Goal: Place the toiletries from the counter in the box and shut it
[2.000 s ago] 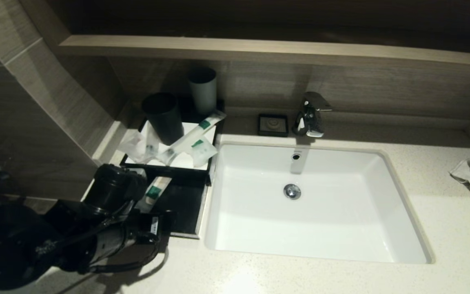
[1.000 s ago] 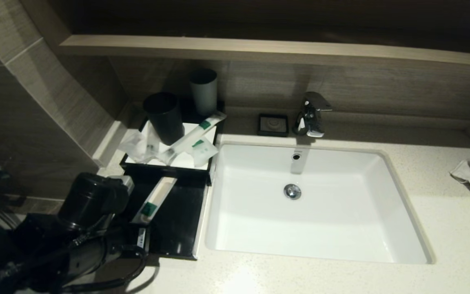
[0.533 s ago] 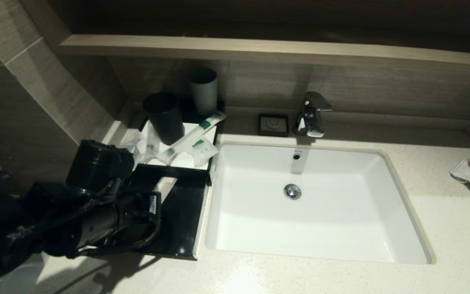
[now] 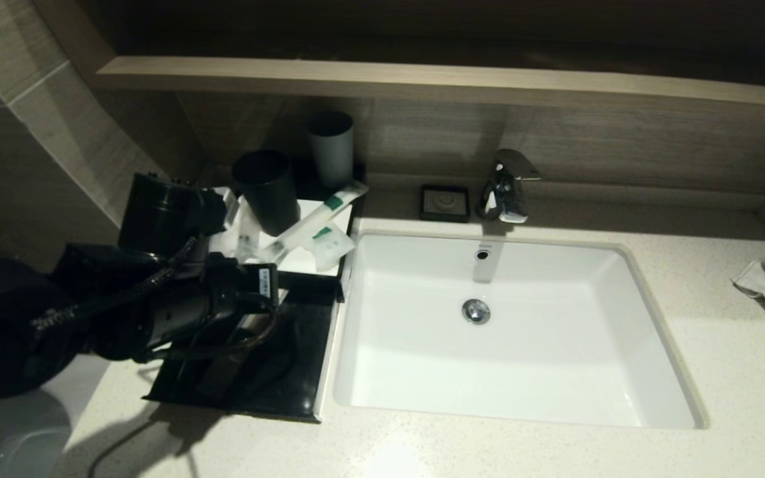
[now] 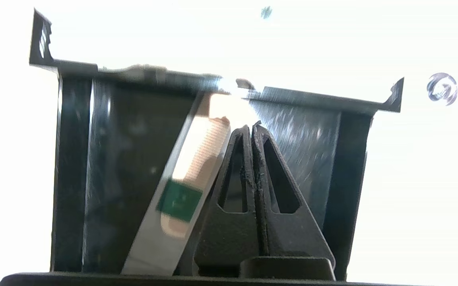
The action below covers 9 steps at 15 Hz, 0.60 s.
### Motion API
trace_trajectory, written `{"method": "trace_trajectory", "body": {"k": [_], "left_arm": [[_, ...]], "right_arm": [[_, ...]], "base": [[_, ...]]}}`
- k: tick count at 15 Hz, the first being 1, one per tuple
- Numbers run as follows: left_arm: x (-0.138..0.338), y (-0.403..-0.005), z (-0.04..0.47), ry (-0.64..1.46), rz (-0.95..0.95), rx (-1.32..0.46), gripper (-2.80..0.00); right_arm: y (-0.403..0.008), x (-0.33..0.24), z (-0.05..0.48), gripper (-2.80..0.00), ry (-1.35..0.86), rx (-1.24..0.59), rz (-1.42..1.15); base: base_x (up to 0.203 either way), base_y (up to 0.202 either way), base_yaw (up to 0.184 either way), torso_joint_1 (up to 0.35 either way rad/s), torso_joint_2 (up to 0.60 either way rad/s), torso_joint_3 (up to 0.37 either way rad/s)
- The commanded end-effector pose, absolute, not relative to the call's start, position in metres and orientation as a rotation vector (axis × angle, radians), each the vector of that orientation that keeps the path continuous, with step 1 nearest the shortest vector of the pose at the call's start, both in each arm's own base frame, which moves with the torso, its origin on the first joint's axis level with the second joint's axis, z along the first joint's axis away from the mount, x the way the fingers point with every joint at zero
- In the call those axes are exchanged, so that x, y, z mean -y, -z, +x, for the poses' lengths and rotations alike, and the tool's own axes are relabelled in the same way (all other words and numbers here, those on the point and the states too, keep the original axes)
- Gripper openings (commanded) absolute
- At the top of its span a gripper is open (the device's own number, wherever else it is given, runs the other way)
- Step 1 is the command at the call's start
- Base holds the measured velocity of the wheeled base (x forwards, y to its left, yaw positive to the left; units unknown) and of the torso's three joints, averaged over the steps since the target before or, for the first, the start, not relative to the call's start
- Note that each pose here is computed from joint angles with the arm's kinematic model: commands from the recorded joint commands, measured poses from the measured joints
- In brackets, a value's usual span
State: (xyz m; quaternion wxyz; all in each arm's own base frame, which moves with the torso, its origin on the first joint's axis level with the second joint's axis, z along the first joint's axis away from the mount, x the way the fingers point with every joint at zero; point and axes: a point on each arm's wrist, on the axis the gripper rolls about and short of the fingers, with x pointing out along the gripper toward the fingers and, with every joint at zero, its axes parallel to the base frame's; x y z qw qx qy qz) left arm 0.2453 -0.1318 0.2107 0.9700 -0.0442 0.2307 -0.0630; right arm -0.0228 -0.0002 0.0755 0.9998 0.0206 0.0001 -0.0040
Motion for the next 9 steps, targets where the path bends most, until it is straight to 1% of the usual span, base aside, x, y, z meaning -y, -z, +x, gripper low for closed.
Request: {"method": "trace_trajectory", "body": {"k": [1,7,8,9], "left_arm": [[0.133,-0.222,0.248,0.134,-0.095,-0.428,-2.8],[0.135,-0.234,0.252,0.154,-0.055,-0.383,-2.8],[0.135,-0.234,0.253,0.156,-0.045,-0.382,0.0],[0.136,-0.234,0.253,0.161,-0.03,-0.379,0.0]], "right_arm": [[-0.075,0.0,-0.023,-2.8,0.009,0.0,0.041],[-0.075,0.0,-0.023,-2.8,0.009,0.0,0.041],[-0.075,0.0,-0.023,-2.8,0.009,0.0,0.041],[-0.075,0.0,-0.023,-2.8,0.009,0.0,0.041]], "base": [[0.0,0.0,0.0,0.0,0.0,0.0],[0.0,0.0,0.0,0.0,0.0,0.0],[0.0,0.0,0.0,0.0,0.0,0.0],[0.0,0.0,0.0,0.0,0.0,0.0]]}}
